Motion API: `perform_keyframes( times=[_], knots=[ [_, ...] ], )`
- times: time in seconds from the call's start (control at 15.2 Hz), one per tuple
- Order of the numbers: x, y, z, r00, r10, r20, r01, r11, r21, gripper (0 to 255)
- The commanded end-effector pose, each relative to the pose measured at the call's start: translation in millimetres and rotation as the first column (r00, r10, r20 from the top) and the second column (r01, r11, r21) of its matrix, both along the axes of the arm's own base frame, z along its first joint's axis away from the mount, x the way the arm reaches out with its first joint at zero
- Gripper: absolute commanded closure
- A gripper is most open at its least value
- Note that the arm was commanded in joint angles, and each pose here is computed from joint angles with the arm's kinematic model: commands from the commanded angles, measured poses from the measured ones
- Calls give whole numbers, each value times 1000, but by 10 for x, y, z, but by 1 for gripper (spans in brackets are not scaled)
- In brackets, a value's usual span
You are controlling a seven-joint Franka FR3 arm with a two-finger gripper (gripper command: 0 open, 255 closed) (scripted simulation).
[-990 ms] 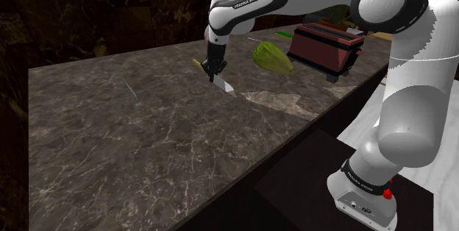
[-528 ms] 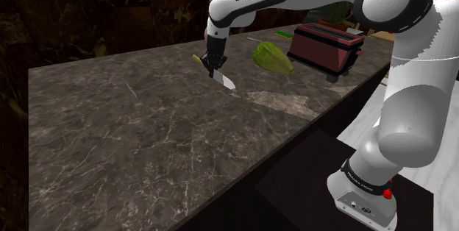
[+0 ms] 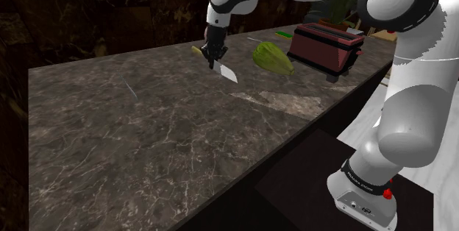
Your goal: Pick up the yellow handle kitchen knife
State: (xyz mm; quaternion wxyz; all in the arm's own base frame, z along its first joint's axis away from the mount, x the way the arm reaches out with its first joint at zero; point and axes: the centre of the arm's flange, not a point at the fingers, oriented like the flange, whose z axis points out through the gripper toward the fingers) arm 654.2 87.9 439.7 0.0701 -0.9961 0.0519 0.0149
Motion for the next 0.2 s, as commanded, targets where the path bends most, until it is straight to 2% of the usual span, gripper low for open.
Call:
perform_keyframes(
  times=[0.0,0.13],
  knots=[
    [-8,-2,111,1000,0,-1,0,1000,0,255],
    [-9,-2,119,1000,0,-1,0,1000,0,255]
  ],
)
